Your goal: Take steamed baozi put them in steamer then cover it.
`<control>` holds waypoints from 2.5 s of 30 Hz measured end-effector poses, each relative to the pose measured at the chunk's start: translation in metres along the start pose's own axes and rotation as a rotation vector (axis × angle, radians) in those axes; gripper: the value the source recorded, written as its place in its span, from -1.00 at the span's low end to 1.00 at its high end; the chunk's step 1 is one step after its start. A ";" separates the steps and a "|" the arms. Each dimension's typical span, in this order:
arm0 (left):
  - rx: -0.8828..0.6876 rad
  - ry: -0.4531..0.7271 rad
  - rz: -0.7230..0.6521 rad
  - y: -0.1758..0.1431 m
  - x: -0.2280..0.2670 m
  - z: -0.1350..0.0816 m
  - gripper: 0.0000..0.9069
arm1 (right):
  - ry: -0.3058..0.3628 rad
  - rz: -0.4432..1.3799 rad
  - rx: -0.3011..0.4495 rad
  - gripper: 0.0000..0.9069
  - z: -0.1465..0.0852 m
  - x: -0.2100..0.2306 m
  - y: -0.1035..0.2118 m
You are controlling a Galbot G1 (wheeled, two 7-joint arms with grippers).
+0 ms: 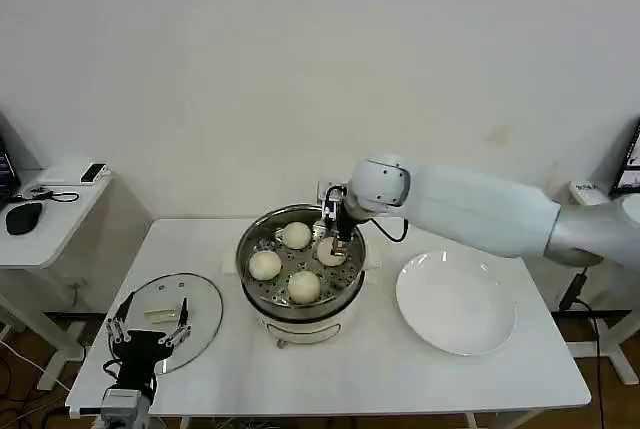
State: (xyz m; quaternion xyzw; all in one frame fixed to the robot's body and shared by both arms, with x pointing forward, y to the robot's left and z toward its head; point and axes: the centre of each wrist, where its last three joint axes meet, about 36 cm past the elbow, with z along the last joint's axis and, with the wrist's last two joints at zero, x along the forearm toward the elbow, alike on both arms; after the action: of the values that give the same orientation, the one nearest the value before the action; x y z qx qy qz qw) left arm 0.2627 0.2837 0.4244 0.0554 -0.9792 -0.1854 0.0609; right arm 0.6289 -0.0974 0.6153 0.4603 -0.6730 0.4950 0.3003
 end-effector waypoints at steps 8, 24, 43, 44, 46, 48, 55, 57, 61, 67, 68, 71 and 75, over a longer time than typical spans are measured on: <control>0.011 0.012 -0.006 0.000 -0.004 0.006 1.00 | -0.184 0.165 -0.076 1.00 0.024 0.027 0.014; -0.042 0.053 -0.023 0.004 -0.013 0.025 1.00 | -0.652 0.620 -0.346 1.00 0.132 0.032 0.109; -0.709 0.024 -0.039 0.032 -0.007 0.086 1.00 | -0.630 1.082 -0.770 1.00 0.280 0.039 0.278; -0.749 0.018 -0.037 0.034 -0.008 0.090 1.00 | -0.619 1.086 -0.780 1.00 0.282 0.039 0.286; -0.822 0.006 -0.028 0.035 -0.011 0.098 1.00 | -0.598 1.098 -0.795 1.00 0.287 0.039 0.299; -0.885 -0.003 -0.016 0.036 -0.015 0.105 1.00 | -0.578 1.105 -0.809 1.00 0.291 0.038 0.311; -1.050 -0.028 0.026 0.043 -0.036 0.128 1.00 | -0.525 1.130 -0.833 1.00 0.298 0.039 0.341; -1.079 -0.031 0.037 0.044 -0.042 0.133 1.00 | -0.514 1.134 -0.839 1.00 0.300 0.039 0.348; -1.127 -0.036 0.050 0.046 -0.052 0.142 1.00 | -0.499 1.143 -0.850 1.00 0.300 0.039 0.357; -1.189 -0.043 0.068 0.049 -0.068 0.152 1.00 | -0.480 1.144 -0.853 1.00 0.300 0.037 0.366; -1.195 -0.043 0.069 0.050 -0.070 0.153 1.00 | -0.477 1.144 -0.855 1.00 0.301 0.037 0.367; -1.216 -0.046 0.075 0.051 -0.079 0.155 1.00 | -0.468 1.144 -0.859 1.00 0.301 0.036 0.371; -1.238 -0.047 0.083 0.050 -0.090 0.158 1.00 | -0.456 1.139 -0.857 1.00 0.300 0.035 0.377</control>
State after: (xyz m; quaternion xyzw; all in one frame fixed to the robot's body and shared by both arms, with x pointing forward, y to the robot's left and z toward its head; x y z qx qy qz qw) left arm 0.3251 0.3982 0.2887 -0.0324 -0.6926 -0.7174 0.0671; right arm 0.2845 -0.3587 0.3996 -0.0256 -0.9867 0.1606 0.0034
